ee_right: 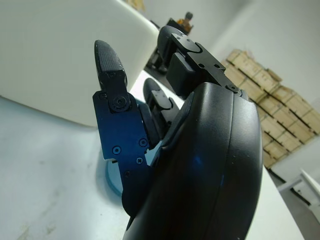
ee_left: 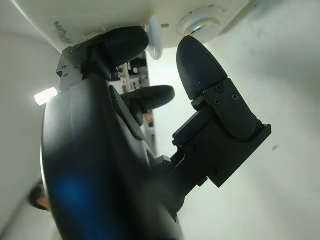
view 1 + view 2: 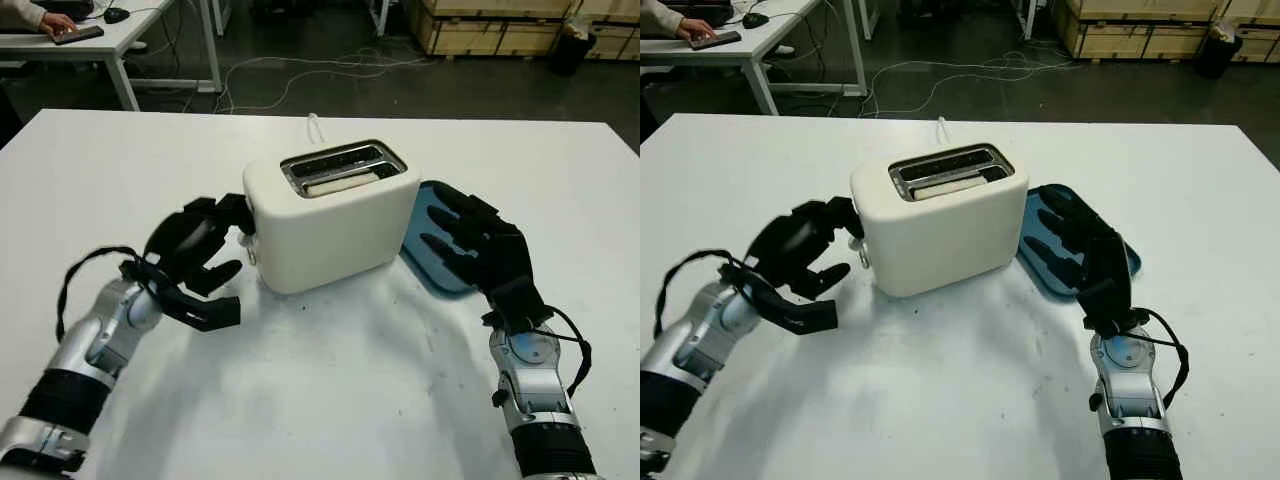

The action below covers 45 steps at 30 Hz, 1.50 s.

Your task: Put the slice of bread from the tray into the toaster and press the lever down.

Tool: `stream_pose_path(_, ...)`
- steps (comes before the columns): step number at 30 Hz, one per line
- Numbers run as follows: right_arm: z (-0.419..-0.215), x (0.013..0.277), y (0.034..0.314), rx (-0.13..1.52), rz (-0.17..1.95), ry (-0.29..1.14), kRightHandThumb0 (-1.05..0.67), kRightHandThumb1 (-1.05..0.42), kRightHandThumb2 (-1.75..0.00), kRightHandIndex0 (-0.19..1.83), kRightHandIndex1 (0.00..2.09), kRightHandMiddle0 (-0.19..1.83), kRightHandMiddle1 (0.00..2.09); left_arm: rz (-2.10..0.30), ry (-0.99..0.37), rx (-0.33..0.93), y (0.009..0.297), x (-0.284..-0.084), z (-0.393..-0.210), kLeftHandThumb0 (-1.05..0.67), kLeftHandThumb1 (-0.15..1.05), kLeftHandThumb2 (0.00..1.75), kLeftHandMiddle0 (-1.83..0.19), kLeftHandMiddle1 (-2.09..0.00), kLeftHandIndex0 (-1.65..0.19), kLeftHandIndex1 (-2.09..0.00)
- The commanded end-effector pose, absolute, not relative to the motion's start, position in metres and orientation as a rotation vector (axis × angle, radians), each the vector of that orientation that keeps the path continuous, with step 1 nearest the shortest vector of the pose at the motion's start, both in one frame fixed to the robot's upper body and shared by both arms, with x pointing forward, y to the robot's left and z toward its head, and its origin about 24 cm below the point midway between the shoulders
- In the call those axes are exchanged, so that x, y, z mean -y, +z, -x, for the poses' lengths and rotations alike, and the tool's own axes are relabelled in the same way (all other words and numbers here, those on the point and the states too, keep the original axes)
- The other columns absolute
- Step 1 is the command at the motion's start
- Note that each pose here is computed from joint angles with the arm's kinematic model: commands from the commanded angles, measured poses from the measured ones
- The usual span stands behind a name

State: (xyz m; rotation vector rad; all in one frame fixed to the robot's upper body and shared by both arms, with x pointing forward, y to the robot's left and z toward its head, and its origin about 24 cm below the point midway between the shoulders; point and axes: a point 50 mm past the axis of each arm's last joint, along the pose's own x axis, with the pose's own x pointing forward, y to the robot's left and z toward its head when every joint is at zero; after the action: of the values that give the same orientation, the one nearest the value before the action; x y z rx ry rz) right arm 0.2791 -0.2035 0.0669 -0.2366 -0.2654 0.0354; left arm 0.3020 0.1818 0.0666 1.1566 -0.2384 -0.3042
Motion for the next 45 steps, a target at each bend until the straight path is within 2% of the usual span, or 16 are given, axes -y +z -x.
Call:
stream_pose_path(1,-0.278,0.205,0.07,0.289,0.237,0.035,-0.43,-0.92,-0.04,0.64,0.0,0.61,0.0,-1.144,-0.444,0.07,0.019,-0.17,-0.281,-0.6,0.28,1.57,-0.2,-1.75,-0.12,-1.67)
stream_pose_path(6,-0.279,0.204,0.07,0.286,0.23,0.04,-0.43,-0.92,-0.03,0.64,0.0,0.61,0.0,-1.117,-0.444,0.036,0.015,-0.165,-0.275,-0.68,0.28,1.62,-0.2,-1.75,-0.08,-1.71)
stream_pose_path(11,-0.279,0.204,0.07,0.281,0.233,0.039,-0.43,-0.92,-0.04,0.65,0.0,0.62,0.0,-1.087,-0.466,0.064,0.017,-0.158,-0.269,-0.74,0.28,1.65,-0.23,-1.75,-0.08,-1.74)
stream_pose_path(19,-0.279,0.205,0.07,0.281,0.249,0.039,-0.44,-0.92,-0.04,0.66,0.0,0.62,0.0,-1.078,-0.523,0.104,0.018,-0.154,-0.266,-0.89,0.47,1.52,-0.27,-1.75,-0.15,-1.75)
stream_pose_path(22,-0.279,0.205,0.07,0.279,0.246,0.037,-0.43,-0.92,-0.04,0.66,0.0,0.62,0.0,-1.096,-0.539,0.095,0.024,-0.156,-0.265,-0.89,0.5,1.5,-0.26,-1.75,-0.16,-1.75)
stream_pose_path(25,-0.279,0.205,0.07,0.277,0.243,0.042,-0.43,-0.92,-0.04,0.65,0.0,0.61,0.0,-1.191,-0.541,0.109,0.034,-0.156,-0.266,-0.84,0.42,1.55,-0.3,-1.75,-0.18,-1.73)
stream_pose_path(28,-0.279,0.205,0.069,0.275,0.241,0.044,-0.44,-0.92,-0.04,0.65,0.0,0.62,0.0,-1.331,-0.543,0.098,0.051,-0.149,-0.265,-0.74,0.27,1.64,-0.34,-1.65,-0.29,-1.57)
stream_pose_path(29,-0.279,0.205,0.069,0.273,0.235,0.047,-0.43,-0.92,-0.04,0.65,0.0,0.62,0.0,-1.359,-0.537,0.083,0.054,-0.145,-0.264,-0.67,0.17,1.68,-0.41,-1.58,-0.38,-1.48)
stream_pose_path(30,-0.279,0.205,0.069,0.271,0.232,0.049,-0.42,-0.92,-0.04,0.65,0.0,0.62,0.0,-1.391,-0.549,0.042,0.051,-0.143,-0.265,-0.62,0.13,1.68,-0.46,-1.52,-0.44,-1.41)
stream_pose_path(33,-0.279,0.205,0.069,0.263,0.242,0.047,-0.43,-0.92,-0.05,0.65,0.0,0.62,0.0,-1.43,-0.607,-0.116,0.023,-0.137,-0.267,-0.52,0.13,1.47,-0.64,-1.25,-0.67,-1.06)
stream_pose_path(35,-0.279,0.206,0.069,0.267,0.264,0.044,-0.43,-0.92,-0.05,0.66,0.01,0.63,0.01,-1.412,-0.612,-0.165,0.008,-0.131,-0.264,-0.47,0.14,1.4,-0.7,-1.16,-0.73,-0.94)
stream_pose_path(39,-0.28,0.208,0.07,0.266,0.27,0.045,-0.44,-0.92,-0.06,0.67,0.01,0.63,0.0,-1.387,-0.602,-0.177,-0.002,-0.125,-0.263,-0.47,0.1,1.52,-0.68,-1.15,-0.75,-0.91)
stream_pose_path(45,-0.281,0.208,0.07,0.26,0.283,0.049,-0.46,-0.92,-0.07,0.66,0.0,0.63,0.0,-1.363,-0.585,-0.189,0.0,-0.123,-0.265,-0.46,0.14,1.52,-0.58,-1.25,-0.68,-0.96)
